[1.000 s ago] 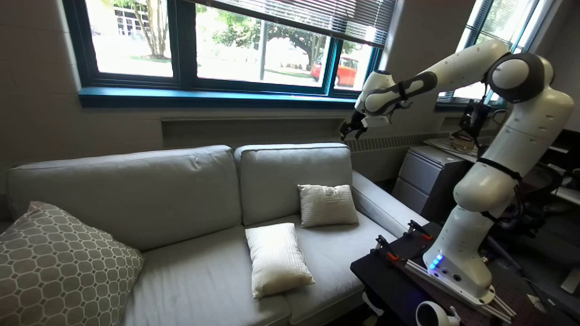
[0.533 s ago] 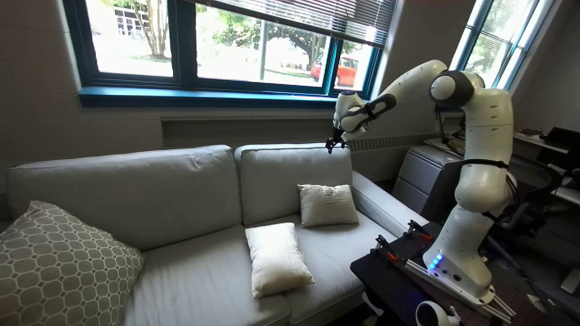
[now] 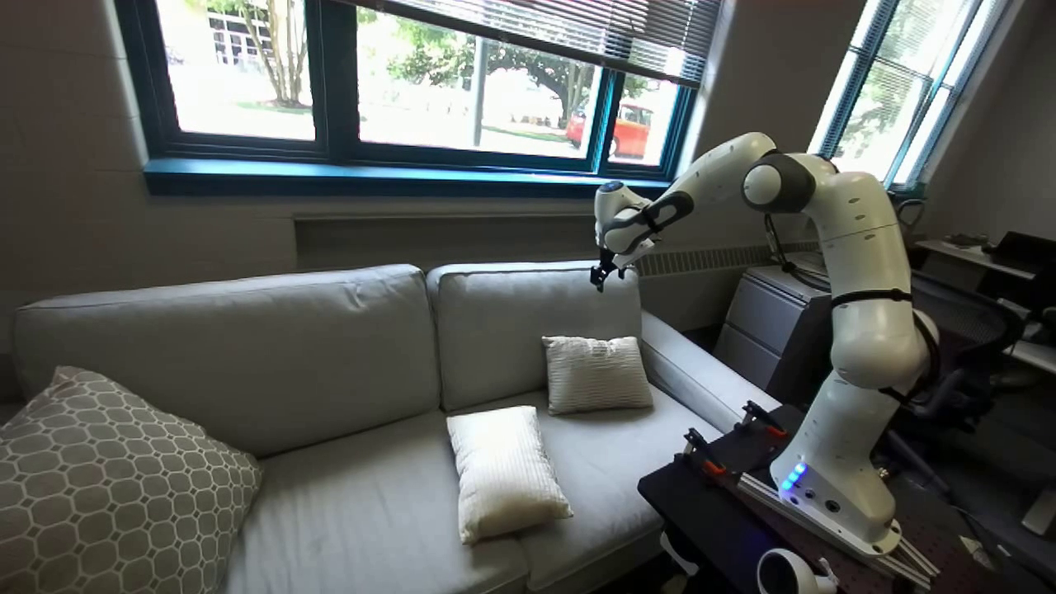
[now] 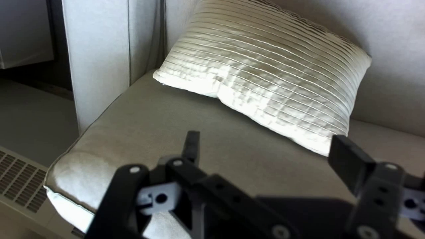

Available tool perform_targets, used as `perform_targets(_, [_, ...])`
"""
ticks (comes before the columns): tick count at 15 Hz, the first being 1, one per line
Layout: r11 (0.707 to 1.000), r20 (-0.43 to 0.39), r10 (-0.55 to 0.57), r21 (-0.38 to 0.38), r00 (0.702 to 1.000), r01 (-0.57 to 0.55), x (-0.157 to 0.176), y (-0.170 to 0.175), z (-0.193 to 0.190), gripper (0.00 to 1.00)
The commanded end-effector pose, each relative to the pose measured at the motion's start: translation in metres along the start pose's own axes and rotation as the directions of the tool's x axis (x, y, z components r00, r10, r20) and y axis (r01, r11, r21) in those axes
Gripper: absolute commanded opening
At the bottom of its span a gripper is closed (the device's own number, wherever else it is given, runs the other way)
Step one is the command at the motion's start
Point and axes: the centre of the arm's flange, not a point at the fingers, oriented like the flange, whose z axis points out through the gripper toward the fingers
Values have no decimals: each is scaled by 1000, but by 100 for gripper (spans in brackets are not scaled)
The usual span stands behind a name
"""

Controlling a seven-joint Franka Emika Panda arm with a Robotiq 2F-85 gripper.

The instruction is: Arrange the cushions, one in front of the other, against the armrest

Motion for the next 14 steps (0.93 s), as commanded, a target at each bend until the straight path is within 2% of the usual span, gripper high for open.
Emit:
perform_targets(1, [1000,-5,20,-9,1000,-20,-8,0,-5,100])
perform_targets(3, [998,-46,47,-44,998,-49,-16,-1,0,100])
perform_targets(6, [988,-144,133,-58,981,-143,4,-7,39,100])
perform_targets(9, [984,-215,168,-20,962,-176,26,-20,89,100])
perform_targets(12, [995,-194,85,65,977,-74,36,-45,148,100])
perform_targets(14, [993,-188,8,120,982,14,39,-60,183,100])
